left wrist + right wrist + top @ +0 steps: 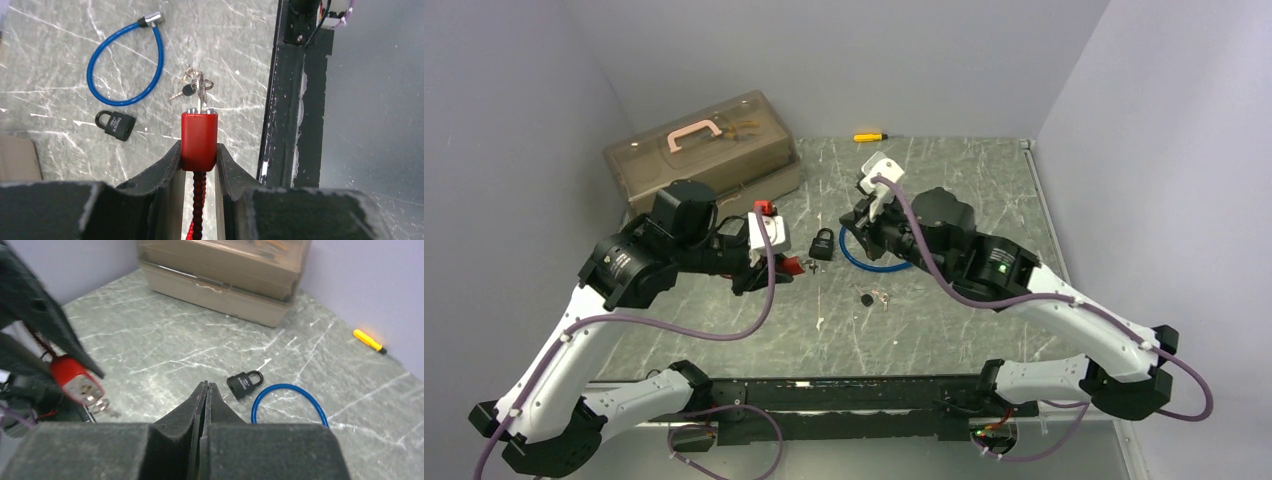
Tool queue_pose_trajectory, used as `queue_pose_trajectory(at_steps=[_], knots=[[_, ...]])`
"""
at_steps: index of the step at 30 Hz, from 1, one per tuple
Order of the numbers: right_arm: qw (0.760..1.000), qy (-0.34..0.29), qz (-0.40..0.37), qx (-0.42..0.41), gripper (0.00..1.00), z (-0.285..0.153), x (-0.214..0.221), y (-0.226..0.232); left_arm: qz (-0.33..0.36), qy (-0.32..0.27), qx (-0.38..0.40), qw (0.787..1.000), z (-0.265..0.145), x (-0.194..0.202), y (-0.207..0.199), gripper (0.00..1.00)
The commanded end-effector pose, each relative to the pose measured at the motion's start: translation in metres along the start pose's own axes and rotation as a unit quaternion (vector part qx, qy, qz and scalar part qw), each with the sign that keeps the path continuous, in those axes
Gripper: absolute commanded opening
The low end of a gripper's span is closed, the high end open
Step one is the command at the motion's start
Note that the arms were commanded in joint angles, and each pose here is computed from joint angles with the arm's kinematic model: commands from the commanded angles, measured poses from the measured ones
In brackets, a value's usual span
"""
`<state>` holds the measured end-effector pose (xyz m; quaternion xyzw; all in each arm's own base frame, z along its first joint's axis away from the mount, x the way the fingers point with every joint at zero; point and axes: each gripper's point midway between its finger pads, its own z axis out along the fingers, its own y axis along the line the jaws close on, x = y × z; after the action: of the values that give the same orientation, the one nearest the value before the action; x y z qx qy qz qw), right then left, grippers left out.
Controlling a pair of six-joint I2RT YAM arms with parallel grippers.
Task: Unlock with the key
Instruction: Unlock the lock.
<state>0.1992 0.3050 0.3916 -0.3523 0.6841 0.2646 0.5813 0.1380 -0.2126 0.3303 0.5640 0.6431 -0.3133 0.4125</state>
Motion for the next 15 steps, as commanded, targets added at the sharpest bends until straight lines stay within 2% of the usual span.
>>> queue_pose_trajectory(at_steps=[1,15], knots=[[0.995,-0.004,0.045,0.084,0.00,0.023,0.005,-0.021,0.007,-0.060,-0.010,0.998,-0.010,-0.041,0.004,0.00],[0.988,-0.008,0.038,0.148,0.00,0.052,0.007,-0.002,-0.018,-0.064,-0.039,0.997,-0.008,-0.041,0.017,0.00]])
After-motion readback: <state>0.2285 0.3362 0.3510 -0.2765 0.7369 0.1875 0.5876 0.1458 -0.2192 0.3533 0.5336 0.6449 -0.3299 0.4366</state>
